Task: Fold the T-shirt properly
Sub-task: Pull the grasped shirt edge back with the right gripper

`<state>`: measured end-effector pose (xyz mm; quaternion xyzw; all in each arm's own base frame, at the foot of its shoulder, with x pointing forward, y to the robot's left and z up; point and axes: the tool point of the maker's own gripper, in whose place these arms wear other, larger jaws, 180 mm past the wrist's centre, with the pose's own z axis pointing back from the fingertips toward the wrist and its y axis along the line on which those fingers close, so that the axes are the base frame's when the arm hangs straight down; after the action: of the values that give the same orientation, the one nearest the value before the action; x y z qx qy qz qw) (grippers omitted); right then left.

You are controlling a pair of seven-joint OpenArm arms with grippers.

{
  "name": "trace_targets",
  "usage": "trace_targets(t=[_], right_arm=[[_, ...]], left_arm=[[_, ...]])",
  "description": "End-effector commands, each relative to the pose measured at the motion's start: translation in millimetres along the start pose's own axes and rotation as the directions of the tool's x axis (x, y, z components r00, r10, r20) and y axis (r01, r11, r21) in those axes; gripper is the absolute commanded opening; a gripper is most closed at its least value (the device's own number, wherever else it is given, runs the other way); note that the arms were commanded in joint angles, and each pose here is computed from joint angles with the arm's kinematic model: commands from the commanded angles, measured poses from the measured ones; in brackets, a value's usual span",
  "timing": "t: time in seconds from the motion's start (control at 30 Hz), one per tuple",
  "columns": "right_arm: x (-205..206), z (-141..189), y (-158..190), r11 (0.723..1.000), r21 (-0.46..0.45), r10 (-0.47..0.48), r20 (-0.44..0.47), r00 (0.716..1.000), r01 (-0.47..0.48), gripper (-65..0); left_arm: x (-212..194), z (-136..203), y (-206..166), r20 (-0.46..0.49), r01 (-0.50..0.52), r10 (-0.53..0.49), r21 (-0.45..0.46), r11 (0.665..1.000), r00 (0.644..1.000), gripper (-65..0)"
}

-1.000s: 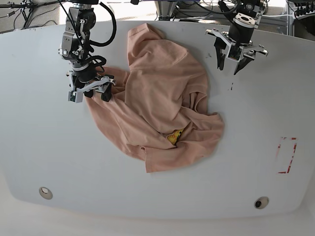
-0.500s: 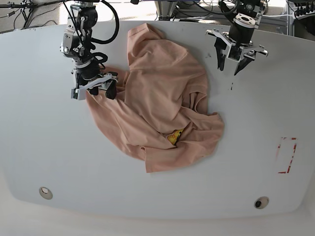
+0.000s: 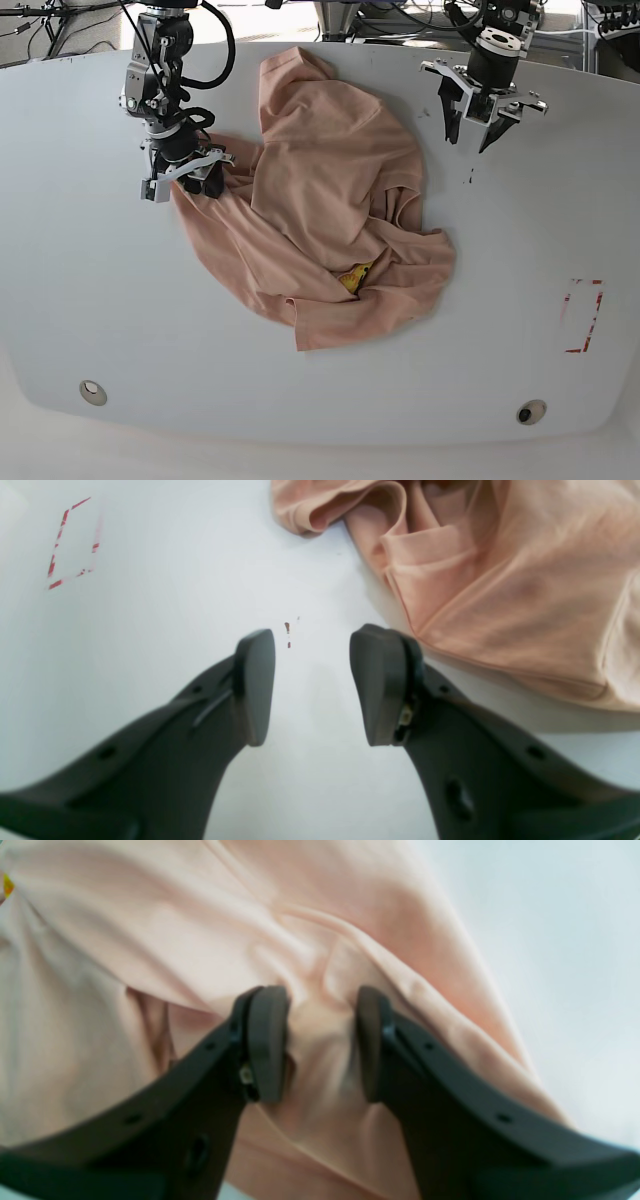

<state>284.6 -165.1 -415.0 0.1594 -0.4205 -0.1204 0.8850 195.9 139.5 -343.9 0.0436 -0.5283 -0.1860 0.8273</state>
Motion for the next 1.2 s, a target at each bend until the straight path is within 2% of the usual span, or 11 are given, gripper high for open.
trace_targets(t=[0.0, 0.33, 0.53, 0.67, 0.93, 1.17], right_arm=[[11, -2, -1, 1.0, 0.006, 0.0, 0.032, 0.999, -0.001, -45.7], [10, -1, -6, 1.0, -0.002, -0.002, 0.032, 1.0, 0.002, -51.3], [-5, 6, -12, 1.0, -0.015, 0.002, -0.003, 1.0, -0.002, -60.7], [-13, 11, -13, 1.0, -0.02, 0.003, -0.016, 1.0, -0.004, -64.6], [-28, 29, -10, 1.0, -0.022, 0.006, -0.029, 1.0, -0.007, -65.0], [-18, 29, -6, 1.0, -0.011, 0.02, -0.008, 1.0, -0.02, -65.0]], left_arm=[[9, 1, 5, 0.032, 0.006, -0.006, 0.017, 1.0, 0.999, -38.4], [8, 1, 6, 0.027, 0.007, -0.008, 0.014, 1.0, 1.0, -38.4], [9, 1, 7, 0.032, 0.005, -0.006, 0.022, 1.0, 0.999, -38.8], [9, 0, 8, 0.03, 0.005, -0.006, 0.026, 1.0, 1.0, -38.9], [6, -4, 17, 0.012, 0.0, -0.001, 0.047, 0.999, 1.0, -39.1], [3, -7, 23, -0.009, -0.024, 0.025, 0.064, 0.998, 1.0, -39.7]])
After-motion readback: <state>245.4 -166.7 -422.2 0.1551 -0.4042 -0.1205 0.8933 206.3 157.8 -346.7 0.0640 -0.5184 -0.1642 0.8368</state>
